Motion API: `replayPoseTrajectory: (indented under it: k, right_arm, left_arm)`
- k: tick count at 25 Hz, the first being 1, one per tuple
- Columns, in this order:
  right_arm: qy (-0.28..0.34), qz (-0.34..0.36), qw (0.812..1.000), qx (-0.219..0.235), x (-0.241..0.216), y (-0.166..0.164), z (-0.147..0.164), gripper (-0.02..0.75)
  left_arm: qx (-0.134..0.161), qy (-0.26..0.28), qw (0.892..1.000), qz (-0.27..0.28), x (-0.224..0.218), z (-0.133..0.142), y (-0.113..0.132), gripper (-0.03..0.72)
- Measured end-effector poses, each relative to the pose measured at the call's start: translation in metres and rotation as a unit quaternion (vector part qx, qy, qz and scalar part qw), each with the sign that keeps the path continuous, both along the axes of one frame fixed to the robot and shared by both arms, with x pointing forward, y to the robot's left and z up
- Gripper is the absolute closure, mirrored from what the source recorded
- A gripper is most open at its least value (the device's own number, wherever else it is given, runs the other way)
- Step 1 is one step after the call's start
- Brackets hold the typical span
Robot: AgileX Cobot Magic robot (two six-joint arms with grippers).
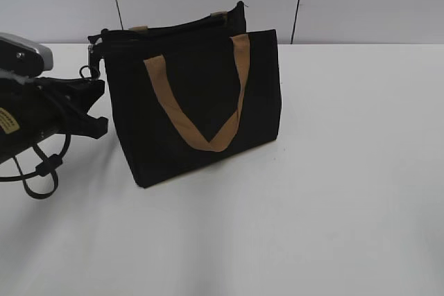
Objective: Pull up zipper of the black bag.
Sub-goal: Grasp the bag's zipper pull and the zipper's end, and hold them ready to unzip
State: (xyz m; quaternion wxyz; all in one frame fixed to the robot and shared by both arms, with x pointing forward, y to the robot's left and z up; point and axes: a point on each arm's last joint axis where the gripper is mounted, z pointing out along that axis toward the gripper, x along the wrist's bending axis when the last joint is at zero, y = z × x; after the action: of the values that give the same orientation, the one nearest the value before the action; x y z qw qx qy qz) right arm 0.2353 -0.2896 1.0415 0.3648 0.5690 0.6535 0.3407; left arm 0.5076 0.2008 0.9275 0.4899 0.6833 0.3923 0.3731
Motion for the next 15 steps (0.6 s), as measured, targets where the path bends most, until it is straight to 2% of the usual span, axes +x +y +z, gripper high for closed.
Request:
replayPoseTrajectory:
  k: [9,15]
  right_arm:
    - [0.0,0.0,1.0,0.0,0.0,0.0,0.0,0.342]
    - [0.0,0.0,1.0,0.0,0.0,0.0,0.0,0.342]
  left_arm:
    - [0.001,-0.026,1.0,0.004,-0.007,0.031,0.004,0.666]
    - [0.02,-0.043,0.999,0.001,-0.013,0.047,0.006,0.666]
